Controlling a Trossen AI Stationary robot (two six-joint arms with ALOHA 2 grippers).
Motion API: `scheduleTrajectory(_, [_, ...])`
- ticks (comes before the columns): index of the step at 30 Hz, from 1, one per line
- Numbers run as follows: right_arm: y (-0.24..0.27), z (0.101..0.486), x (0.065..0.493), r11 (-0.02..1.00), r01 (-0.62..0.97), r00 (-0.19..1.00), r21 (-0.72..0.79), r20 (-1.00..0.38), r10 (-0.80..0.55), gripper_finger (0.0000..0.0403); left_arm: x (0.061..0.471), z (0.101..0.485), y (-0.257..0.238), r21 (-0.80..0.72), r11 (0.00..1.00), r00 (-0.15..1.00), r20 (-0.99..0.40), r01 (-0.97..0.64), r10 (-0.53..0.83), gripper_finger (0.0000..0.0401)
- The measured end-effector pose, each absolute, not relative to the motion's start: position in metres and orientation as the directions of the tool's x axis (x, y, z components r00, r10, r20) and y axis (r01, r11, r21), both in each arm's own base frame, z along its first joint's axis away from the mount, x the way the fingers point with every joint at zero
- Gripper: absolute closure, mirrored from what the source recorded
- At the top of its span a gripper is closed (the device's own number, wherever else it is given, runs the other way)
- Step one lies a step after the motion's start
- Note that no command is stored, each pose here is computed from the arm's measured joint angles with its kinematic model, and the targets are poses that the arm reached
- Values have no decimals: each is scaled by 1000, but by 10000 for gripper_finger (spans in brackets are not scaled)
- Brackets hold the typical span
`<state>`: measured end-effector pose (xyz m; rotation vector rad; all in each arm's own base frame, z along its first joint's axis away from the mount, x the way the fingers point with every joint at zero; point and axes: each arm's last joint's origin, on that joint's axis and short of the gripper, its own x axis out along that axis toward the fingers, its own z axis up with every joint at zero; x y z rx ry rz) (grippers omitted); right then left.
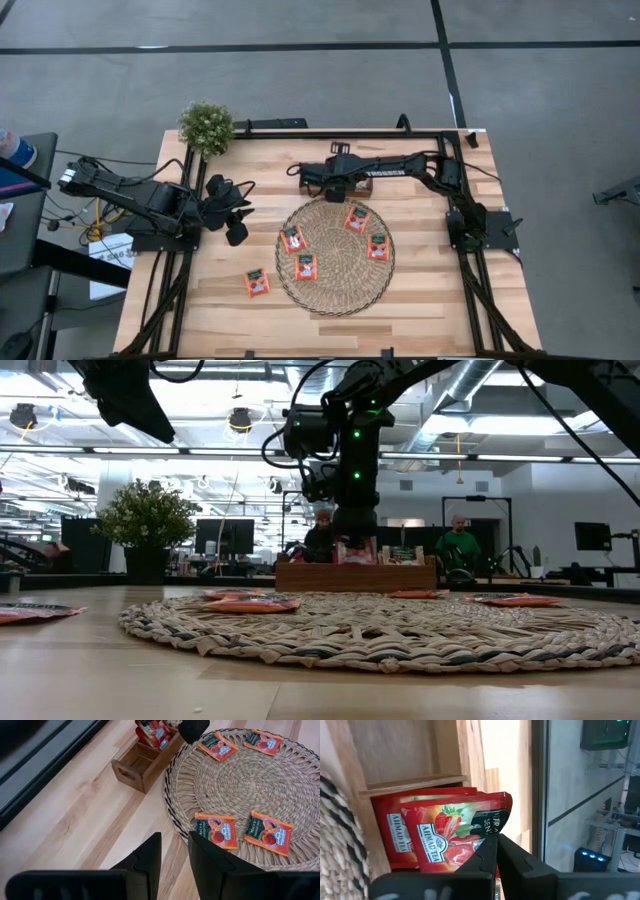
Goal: Pick & Place Tea
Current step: Put the red tea bag into the middle section of the wooden organizer
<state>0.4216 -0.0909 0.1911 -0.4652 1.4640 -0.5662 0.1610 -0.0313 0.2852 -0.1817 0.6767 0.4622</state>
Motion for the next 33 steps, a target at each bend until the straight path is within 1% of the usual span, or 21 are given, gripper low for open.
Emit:
scheduleTrajectory(10, [-91,191,422,786,68,20,-614,-787,-617,399,161,285,-31,-12,883,683,-639,-469,354,312])
scheduleTrajectory(13, [-91,191,423,787,73,28,-613,-787,-616,382,161,285,-31,-12,883,683,-639,-469,354,312])
scheduleTrajectory(18, [-92,191,424,785,83,41,-614,-785,-619,343,161,285,-31,-12,883,683,-639,-469,354,312])
scheduleTrajectory(21, [-94,191,423,783,84,36,-617,-783,-621,330,161,285,-31,-12,883,683,-639,-469,354,312])
scheduleTrajectory(33, [-96,193,418,782,36,-5,-623,-782,-623,326,161,285,-31,-11,883,682,-640,-469,354,312])
